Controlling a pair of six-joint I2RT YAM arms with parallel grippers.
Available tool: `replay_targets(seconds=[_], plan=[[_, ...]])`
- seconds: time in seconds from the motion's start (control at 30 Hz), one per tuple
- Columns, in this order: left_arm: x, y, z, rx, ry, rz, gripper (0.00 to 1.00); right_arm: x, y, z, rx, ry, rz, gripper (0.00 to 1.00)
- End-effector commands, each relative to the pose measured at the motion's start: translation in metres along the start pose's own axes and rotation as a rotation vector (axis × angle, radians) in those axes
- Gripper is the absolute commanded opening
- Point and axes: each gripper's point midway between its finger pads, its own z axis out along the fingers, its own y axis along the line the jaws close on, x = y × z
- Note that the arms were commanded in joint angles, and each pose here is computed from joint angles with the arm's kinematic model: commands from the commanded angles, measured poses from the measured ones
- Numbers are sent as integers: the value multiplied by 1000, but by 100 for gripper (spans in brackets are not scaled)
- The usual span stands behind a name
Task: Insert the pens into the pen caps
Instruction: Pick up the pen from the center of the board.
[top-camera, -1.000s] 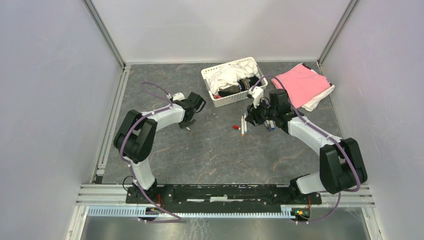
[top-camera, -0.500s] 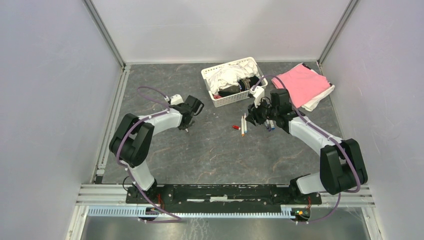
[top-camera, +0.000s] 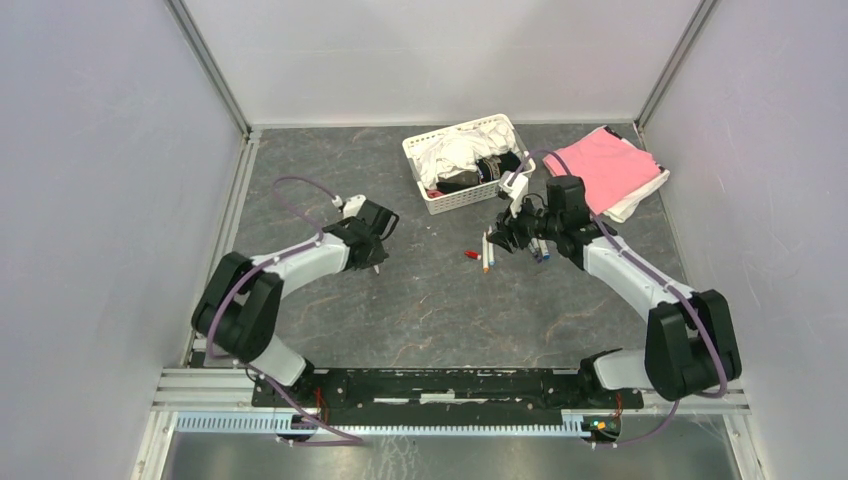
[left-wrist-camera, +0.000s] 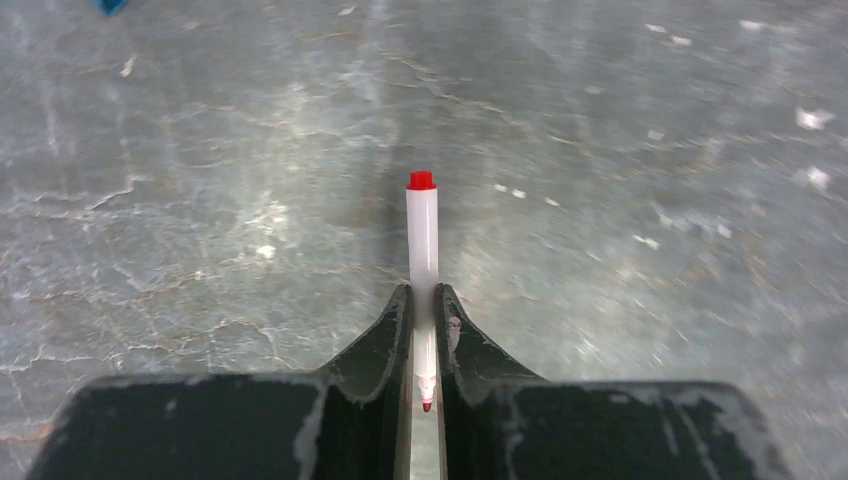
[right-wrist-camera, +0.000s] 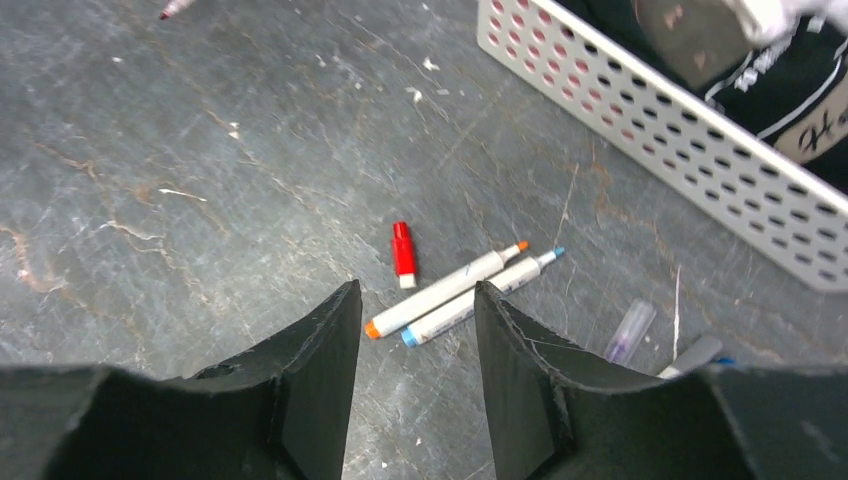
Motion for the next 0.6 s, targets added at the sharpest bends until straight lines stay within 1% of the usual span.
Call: replay_targets(seconds=[0.0,0.13,0.2,0.27,0.3,0.43,0.53,0.57], plan=[[-17,-40,-32,258,-73,181,2,-29,17,-12,-84,-117,-154,52],[-9,-67,-52,467,-58,296,2,-31,35,-17,-166,-168,-267,53],[2,-86,-65,618,-30,361,2,-29,46,-20,-214,-202,-344,57],[13,-102,-78,755,1,414,2,-25,59,-22,-259,-241,-461,60],[20,-110,-86,826,24,434,2,-22,66,-24,-277,-258,-517,62],[47,-138,-119,1110,137,514,2,0,89,-27,-359,-283,-831,70],[64,-150,-132,1225,237,549,2,12,98,-25,-393,-288,-989,72],[69,-154,-139,1278,279,561,2,15,100,-24,-398,-287,-1018,72]])
